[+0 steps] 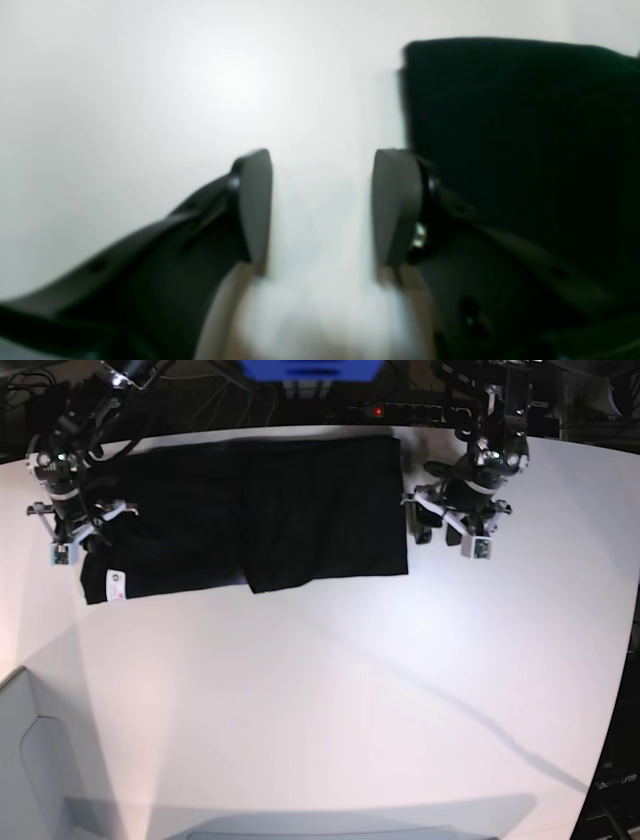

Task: Fold the T-shirt properly
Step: 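Open the left gripper and move it back beside the folded shirt, then lift the strip end with the right gripper and fold it over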

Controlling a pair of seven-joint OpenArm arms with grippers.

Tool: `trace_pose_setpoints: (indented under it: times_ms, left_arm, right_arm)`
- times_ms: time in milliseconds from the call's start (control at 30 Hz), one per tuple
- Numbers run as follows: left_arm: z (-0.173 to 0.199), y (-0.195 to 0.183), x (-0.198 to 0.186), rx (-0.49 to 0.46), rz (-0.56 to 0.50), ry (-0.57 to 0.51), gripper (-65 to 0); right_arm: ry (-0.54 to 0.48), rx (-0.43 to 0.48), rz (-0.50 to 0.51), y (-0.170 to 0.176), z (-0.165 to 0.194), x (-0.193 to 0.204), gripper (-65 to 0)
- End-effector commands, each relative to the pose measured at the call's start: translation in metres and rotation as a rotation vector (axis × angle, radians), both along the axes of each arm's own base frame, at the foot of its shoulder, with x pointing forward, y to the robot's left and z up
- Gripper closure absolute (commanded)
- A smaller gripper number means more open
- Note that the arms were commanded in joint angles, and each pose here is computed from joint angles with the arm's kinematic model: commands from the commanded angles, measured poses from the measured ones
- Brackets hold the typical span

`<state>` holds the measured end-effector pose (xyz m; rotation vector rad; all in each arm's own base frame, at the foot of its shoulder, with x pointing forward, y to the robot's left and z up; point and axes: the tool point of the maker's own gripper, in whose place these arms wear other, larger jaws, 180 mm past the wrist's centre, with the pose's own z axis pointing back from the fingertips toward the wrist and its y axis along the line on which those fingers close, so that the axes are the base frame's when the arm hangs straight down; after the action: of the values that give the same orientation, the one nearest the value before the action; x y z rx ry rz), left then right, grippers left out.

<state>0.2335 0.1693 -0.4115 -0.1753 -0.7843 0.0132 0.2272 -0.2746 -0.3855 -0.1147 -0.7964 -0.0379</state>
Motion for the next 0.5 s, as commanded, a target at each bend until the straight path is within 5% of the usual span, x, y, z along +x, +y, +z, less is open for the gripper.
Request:
trace_pose_setpoints:
  times_ms: [0,200,467]
  left_arm:
    - [0.005,0.002,0.004,0.001,0.002,-0.021,-31.7]
    - [-0.009,-0.004,-0.003,-0.009,-0.007,0.02,-31.7]
    - [-0.014,-0.001,0.001,-0.008,0.002,0.027,-31.7]
  right_arm:
    - [-0.061,-0.014,0.011,0.0,0.016,0.009,0.0]
    - [-0.115,0.001,0.007,0.023,0.033,0.011,0.0]
    - [-0.005,0.004,0.087,0.054,0.031,0.005,0.0]
